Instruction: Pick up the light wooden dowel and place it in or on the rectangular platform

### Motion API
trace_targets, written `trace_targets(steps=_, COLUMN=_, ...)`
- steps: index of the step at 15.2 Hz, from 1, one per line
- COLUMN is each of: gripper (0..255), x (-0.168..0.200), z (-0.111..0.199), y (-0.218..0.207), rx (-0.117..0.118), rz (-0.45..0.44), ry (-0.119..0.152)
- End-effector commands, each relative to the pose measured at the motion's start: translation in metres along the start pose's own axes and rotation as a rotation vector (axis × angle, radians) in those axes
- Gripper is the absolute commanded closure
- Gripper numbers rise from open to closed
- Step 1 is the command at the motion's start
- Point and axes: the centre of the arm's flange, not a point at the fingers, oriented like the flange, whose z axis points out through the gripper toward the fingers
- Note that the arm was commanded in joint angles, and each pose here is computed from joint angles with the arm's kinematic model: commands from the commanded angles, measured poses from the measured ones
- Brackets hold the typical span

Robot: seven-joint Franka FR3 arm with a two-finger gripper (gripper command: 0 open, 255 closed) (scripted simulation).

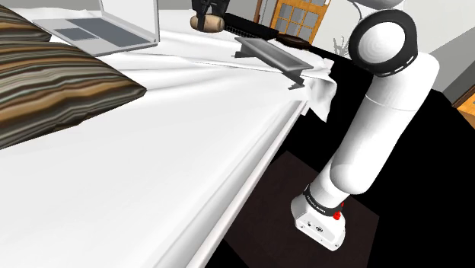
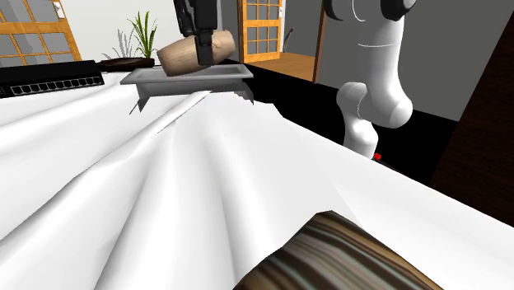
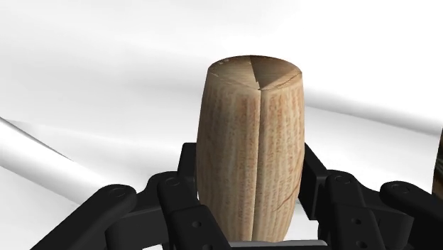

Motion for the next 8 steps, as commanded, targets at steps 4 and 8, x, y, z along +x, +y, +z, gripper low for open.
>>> trace_targets(steps=4, gripper=255, x=-0.012, z=-0.007, y=0.062, rx=0.000, rz=-0.001, ry=0.000)
trace_targets(steps=8, gripper=255, x=-0.021, z=-0.012, y=0.114, rx=0.000, rz=-0.001, ry=0.000)
